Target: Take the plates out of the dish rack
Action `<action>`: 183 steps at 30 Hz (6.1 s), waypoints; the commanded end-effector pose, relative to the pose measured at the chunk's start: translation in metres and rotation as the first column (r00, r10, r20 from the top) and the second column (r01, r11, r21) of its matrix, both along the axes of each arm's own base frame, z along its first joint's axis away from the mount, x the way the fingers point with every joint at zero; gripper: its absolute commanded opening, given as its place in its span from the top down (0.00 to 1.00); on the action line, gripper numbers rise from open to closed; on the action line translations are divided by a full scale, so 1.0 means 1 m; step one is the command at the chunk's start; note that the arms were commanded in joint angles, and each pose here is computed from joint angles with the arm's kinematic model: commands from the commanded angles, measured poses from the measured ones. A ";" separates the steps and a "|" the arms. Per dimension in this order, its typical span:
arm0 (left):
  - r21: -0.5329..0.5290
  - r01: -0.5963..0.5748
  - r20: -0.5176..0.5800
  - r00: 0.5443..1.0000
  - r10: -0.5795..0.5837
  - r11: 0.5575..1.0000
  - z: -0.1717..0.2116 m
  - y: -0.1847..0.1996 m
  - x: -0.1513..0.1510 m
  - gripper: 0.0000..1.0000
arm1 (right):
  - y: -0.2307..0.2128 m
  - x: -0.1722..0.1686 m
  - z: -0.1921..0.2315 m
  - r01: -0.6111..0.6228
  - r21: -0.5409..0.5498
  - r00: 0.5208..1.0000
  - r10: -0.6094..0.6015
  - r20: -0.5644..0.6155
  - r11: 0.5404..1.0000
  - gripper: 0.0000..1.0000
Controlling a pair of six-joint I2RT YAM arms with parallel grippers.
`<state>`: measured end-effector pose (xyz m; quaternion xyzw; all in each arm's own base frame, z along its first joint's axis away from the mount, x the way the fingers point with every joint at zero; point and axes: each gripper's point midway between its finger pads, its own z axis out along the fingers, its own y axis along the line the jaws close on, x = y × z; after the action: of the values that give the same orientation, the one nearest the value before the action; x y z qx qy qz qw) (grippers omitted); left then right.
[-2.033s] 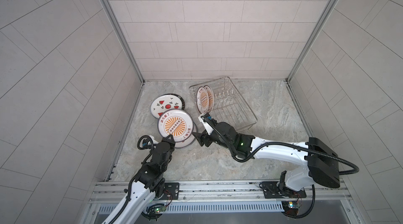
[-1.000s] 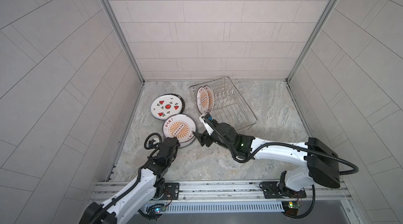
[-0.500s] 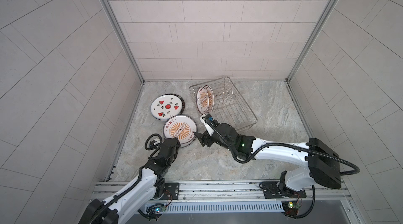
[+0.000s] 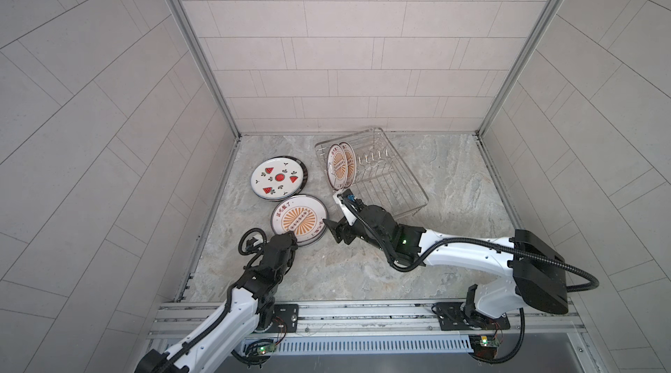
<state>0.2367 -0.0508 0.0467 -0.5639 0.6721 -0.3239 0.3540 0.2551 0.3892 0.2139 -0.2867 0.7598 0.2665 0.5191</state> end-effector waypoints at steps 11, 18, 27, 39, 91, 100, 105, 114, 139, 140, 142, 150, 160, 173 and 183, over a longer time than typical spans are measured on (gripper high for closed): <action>0.015 -0.054 -0.010 0.999 0.054 0.998 -0.006 0.011 -0.004 0.67 | 0.000 0.001 0.001 0.013 0.003 1.000 -0.013 0.000 1.000 0.19; 0.043 -0.065 -0.005 0.998 0.066 0.997 -0.001 0.017 -0.006 0.57 | -0.004 0.001 0.001 0.025 -0.001 1.000 -0.025 0.003 1.000 0.19; 0.093 -0.051 -0.010 0.999 0.052 0.994 0.007 0.021 -0.011 0.49 | -0.007 0.000 0.004 0.029 0.000 1.000 -0.029 0.009 1.000 0.19; 0.135 -0.040 -0.050 0.998 0.047 0.990 -0.001 0.023 -0.012 0.49 | -0.011 0.001 0.005 0.038 -0.002 0.999 -0.038 0.017 0.999 0.19; 0.392 0.047 -0.092 0.996 -0.011 0.919 0.016 0.036 -0.008 0.36 | -0.012 0.001 0.004 0.041 0.002 0.999 -0.041 0.014 0.999 0.19; 0.436 0.025 0.064 0.996 -0.058 0.900 0.045 0.038 -0.002 0.20 | -0.035 0.021 0.021 0.129 0.060 0.991 -0.127 -0.028 0.990 0.12; 0.472 -0.040 0.028 0.999 0.030 0.881 0.048 0.060 -0.019 0.14 | -0.049 0.036 0.029 0.184 0.056 0.982 -0.182 -0.047 0.981 0.11; 0.476 -0.079 0.077 0.996 0.048 0.876 0.059 0.065 -0.018 0.14 | -0.056 0.039 0.048 0.177 0.069 0.984 -0.176 -0.021 0.982 0.11; 0.668 0.304 0.450 0.562 -0.694 0.680 0.171 -0.100 0.063 0.00 | -0.046 0.195 0.030 0.508 -0.259 0.853 -0.521 0.018 0.822 0.35; 0.670 0.298 0.450 0.565 -0.691 0.680 0.171 -0.099 0.063 0.00 | -0.046 0.200 0.028 0.518 -0.273 0.846 -0.532 0.024 0.811 0.39; 0.673 0.290 0.452 0.567 -0.689 0.681 0.170 -0.097 0.060 0.00 | -0.046 0.208 0.022 0.545 -0.303 0.828 -0.560 0.043 0.782 0.44; 0.673 0.278 0.454 0.577 -0.679 0.685 0.165 -0.089 0.050 0.00 | -0.051 0.229 0.005 0.599 -0.341 0.784 -0.618 0.065 0.724 0.58; 0.670 0.294 0.430 0.594 -0.679 0.682 0.156 -0.087 0.048 0.00 | -0.042 0.246 -0.027 0.546 -0.350 0.803 -0.595 -0.040 0.761 0.73; 0.658 0.301 0.439 0.591 -0.677 0.690 0.152 -0.086 0.043 0.00 | -0.050 0.260 -0.045 0.630 -0.399 0.732 -0.681 0.020 0.666 0.88; 0.666 0.259 0.418 0.646 -0.638 0.700 0.144 -0.073 0.045 0.00 | -0.050 0.256 -0.007 0.665 -0.368 0.723 -0.684 0.098 0.649 0.92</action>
<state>0.2821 -0.1284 0.1905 -0.0979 0.7057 -0.3729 0.5945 0.5130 0.3529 0.1858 -0.0751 0.8699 -0.0537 0.4845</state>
